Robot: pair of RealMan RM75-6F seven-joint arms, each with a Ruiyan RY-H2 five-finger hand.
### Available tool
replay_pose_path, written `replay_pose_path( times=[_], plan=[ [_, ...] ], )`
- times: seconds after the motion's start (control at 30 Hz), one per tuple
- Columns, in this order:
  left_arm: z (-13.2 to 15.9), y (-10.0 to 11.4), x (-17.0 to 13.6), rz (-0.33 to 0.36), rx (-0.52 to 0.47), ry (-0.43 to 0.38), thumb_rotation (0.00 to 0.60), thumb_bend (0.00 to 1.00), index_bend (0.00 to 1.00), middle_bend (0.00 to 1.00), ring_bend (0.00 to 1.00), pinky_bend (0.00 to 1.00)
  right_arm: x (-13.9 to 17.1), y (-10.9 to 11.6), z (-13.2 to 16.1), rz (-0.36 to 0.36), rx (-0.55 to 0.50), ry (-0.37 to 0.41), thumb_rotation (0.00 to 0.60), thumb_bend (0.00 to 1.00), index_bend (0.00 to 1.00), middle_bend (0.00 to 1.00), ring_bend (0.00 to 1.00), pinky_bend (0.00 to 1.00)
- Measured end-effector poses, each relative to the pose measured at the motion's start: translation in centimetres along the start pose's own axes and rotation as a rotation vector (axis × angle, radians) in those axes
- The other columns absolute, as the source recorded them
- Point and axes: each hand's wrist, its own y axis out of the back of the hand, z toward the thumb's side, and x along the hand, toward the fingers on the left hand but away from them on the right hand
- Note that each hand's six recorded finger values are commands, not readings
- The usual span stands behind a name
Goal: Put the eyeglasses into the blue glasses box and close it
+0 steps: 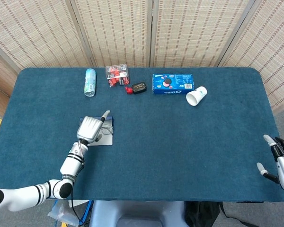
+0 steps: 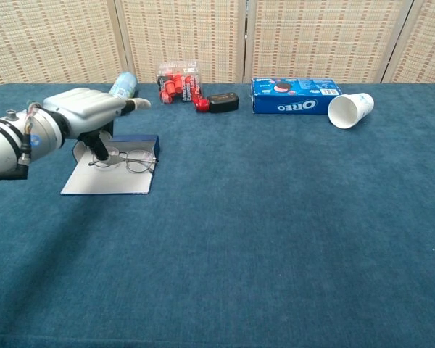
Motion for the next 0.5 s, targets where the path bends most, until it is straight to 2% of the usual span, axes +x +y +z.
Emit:
replay_pose_path(
  times=[0.2, 0.5],
  plan=[
    [1.9, 0.5, 1.1, 0.011, -0.029, -0.005, 0.600, 0.25, 0.00, 1.00, 1.00, 1.00, 0.2, 0.2, -0.1, -0.004, 0.001, -0.006, 0.600, 0.28, 0.07, 0.19, 0.10, 0.15],
    [4.0, 0.4, 3.0, -0.009, -0.038, 0.013, 0.600, 0.25, 0.00, 1.00, 1.00, 1.00, 0.4, 0.3, -0.2, -0.009, -0.002, -0.012, 0.600, 0.28, 0.07, 0.19, 0.10, 0.15]
  ],
)
